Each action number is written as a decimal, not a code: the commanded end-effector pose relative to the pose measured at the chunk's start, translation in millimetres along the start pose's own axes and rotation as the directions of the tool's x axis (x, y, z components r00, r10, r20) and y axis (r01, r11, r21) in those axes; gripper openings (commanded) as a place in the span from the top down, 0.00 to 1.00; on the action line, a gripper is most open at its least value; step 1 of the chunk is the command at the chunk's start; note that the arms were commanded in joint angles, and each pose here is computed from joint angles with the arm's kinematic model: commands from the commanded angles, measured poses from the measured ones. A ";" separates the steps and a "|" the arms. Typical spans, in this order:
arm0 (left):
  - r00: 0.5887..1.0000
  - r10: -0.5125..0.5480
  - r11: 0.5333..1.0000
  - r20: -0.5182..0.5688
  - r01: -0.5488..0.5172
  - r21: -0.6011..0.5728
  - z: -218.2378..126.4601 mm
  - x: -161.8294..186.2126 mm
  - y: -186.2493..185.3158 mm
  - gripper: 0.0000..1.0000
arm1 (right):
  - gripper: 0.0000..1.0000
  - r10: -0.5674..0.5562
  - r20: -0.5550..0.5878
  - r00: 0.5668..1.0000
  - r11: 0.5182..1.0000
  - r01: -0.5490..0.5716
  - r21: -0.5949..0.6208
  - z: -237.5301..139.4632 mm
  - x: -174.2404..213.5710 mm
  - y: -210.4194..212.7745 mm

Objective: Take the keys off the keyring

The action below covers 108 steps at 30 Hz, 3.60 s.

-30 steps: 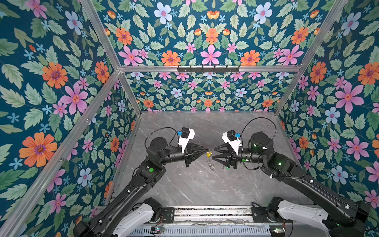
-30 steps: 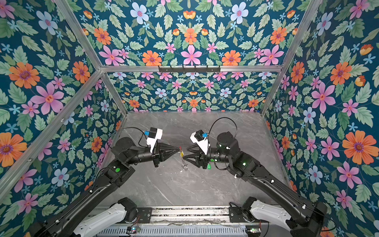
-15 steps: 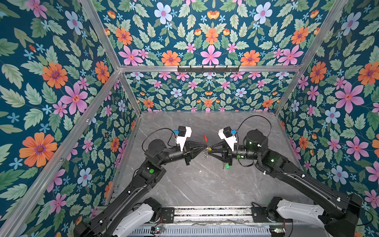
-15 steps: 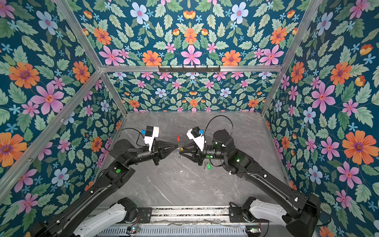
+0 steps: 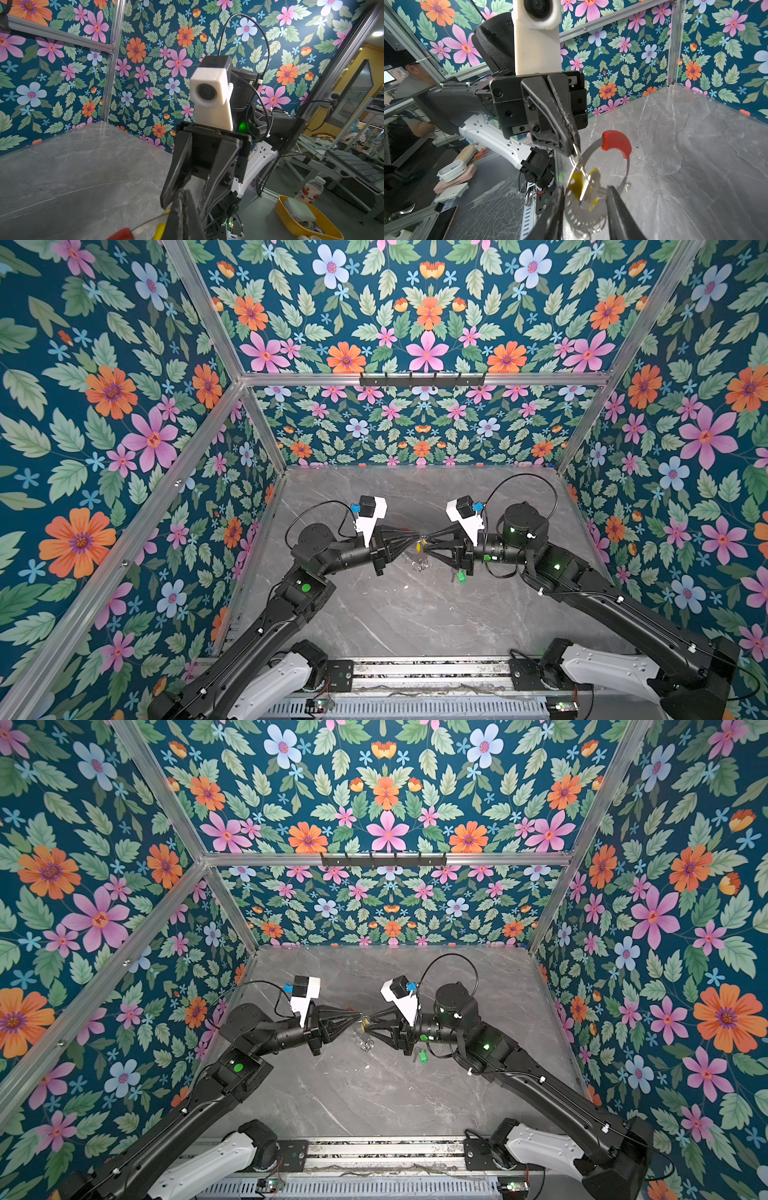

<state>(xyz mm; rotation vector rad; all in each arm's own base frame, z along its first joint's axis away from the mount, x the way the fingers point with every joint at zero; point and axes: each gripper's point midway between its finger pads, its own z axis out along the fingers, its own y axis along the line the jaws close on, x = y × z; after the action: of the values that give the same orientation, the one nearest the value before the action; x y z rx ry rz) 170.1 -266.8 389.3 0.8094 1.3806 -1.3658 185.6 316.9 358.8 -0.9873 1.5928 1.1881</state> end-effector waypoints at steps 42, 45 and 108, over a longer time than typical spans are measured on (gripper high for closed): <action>0.995 0.002 0.998 0.104 0.004 -0.062 -3.3 -17.7 8.7 1.00 | 0.64 0.045 0.036 0.998 0.997 -0.047 0.066 17.2 -12.8 -17.4; 0.994 0.004 0.998 0.106 0.002 -0.061 -3.9 -18.5 7.9 1.00 | 0.73 0.045 0.027 0.999 0.996 -0.047 0.082 17.9 -10.9 -20.8; 0.988 0.076 0.940 0.137 -0.025 -0.341 -39.0 2.9 43.4 1.00 | 1.00 0.229 0.013 0.973 0.915 -0.220 0.337 -28.5 58.0 -87.4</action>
<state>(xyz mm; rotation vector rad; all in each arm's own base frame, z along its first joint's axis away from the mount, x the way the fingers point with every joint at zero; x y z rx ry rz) 199.0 -227.1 369.9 0.5241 1.4112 -1.1122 232.1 274.4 286.4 -0.7133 1.8729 1.0210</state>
